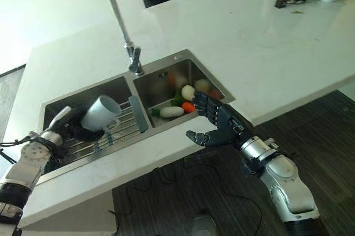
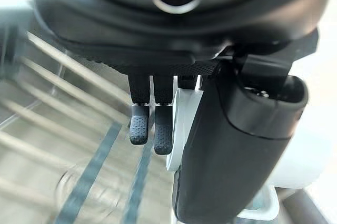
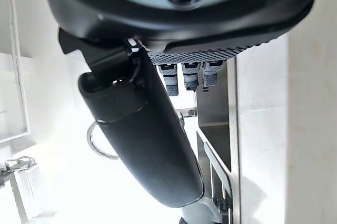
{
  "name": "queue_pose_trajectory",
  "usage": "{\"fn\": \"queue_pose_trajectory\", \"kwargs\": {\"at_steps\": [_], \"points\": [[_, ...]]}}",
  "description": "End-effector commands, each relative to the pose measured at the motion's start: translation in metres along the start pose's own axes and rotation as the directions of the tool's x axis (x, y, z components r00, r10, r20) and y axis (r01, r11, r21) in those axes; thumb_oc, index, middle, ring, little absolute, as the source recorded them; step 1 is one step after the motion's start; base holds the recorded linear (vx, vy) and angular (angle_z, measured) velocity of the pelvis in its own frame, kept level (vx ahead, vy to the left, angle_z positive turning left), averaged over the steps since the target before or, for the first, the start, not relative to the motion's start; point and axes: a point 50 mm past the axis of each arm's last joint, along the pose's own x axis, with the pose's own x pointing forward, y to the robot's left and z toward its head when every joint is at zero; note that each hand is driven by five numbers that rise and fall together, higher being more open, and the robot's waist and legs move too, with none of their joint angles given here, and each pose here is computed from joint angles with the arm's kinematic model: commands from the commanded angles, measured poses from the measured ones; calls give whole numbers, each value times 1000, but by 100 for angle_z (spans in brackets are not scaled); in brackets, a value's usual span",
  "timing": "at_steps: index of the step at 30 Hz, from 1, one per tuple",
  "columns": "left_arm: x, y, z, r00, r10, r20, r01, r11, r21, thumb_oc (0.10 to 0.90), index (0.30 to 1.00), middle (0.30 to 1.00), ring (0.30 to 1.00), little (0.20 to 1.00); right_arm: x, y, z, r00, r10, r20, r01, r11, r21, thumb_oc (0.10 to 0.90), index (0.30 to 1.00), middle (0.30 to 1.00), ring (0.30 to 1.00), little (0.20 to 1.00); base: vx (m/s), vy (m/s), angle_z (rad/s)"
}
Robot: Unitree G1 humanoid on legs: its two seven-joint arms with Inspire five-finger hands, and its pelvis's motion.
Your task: Place the dishes in the dishwasher.
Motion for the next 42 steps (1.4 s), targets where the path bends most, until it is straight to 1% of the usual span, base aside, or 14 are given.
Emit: {"fn": "queue_pose_trajectory", "kwargs": {"at_steps": [1,6,10,13,14,18,21,24,28,31,34,37,40,42], "points": [[-9,68,60,915,290,282,-302,953,-1,400,300,300,300,300,2,5,50,954,-3,301,26,997,-74,800,900,900,900,900,-16,-30,20],[-30,79,80,815,409,409,-410,908,-91,400,300,300,300,300,0,6,50,948,-33,317,54,997,-56,800,900,900,900,900,-1,-42,15],[-53,85,93,684,522,509,-492,846,-206,400,300,300,300,300,-2,11,50,939,-48,339,64,997,-35,800,900,900,900,900,7,-65,13],[-72,78,101,603,562,566,-517,816,-259,400,300,300,300,300,-5,16,50,930,-66,362,77,997,-16,800,900,900,900,900,15,-160,19],[-83,72,102,566,574,592,-516,807,-289,400,300,300,300,300,-7,18,50,922,-82,378,88,996,0,800,900,900,900,900,28,-227,33],[-108,56,97,506,613,607,-515,779,-358,400,300,300,300,300,-12,24,51,907,-109,406,109,994,25,800,900,900,900,900,5,-206,26],[-122,48,87,486,669,562,-519,739,-431,400,300,300,300,300,-16,27,53,895,-118,429,117,993,29,800,900,900,900,900,-5,-174,33],[-135,40,73,491,721,488,-496,693,-524,400,300,300,300,300,-19,29,57,883,-116,456,118,993,24,800,900,900,900,900,-8,-180,32],[-146,29,68,502,737,453,-479,673,-564,400,300,300,300,300,-19,30,68,868,-90,488,108,994,-9,800,900,900,900,900,-90,-133,40],[-151,31,72,487,740,463,-463,669,-581,400,300,300,300,300,-17,31,72,859,-77,506,105,994,-27,800,900,900,900,900,-196,-87,58],[-141,32,80,508,694,510,-350,708,-614,400,300,300,300,300,-20,25,71,836,-153,527,196,980,-27,800,900,900,900,900,-189,-98,147],[-135,31,85,496,687,531,-301,710,-637,400,300,300,300,300,-21,16,76,815,-146,561,212,976,-53,800,900,900,900,900,-237,48,166],[-133,27,88,487,673,557,-246,717,-652,400,300,300,300,300,-24,7,78,797,-175,578,256,965,-62,800,900,900,900,900,-206,76,113],[-128,23,93,486,650,585,-183,730,-659,400,300,300,300,300,-27,1,77,774,-214,596,302,952,-50,800,900,900,900,900,-217,248,125]]}}
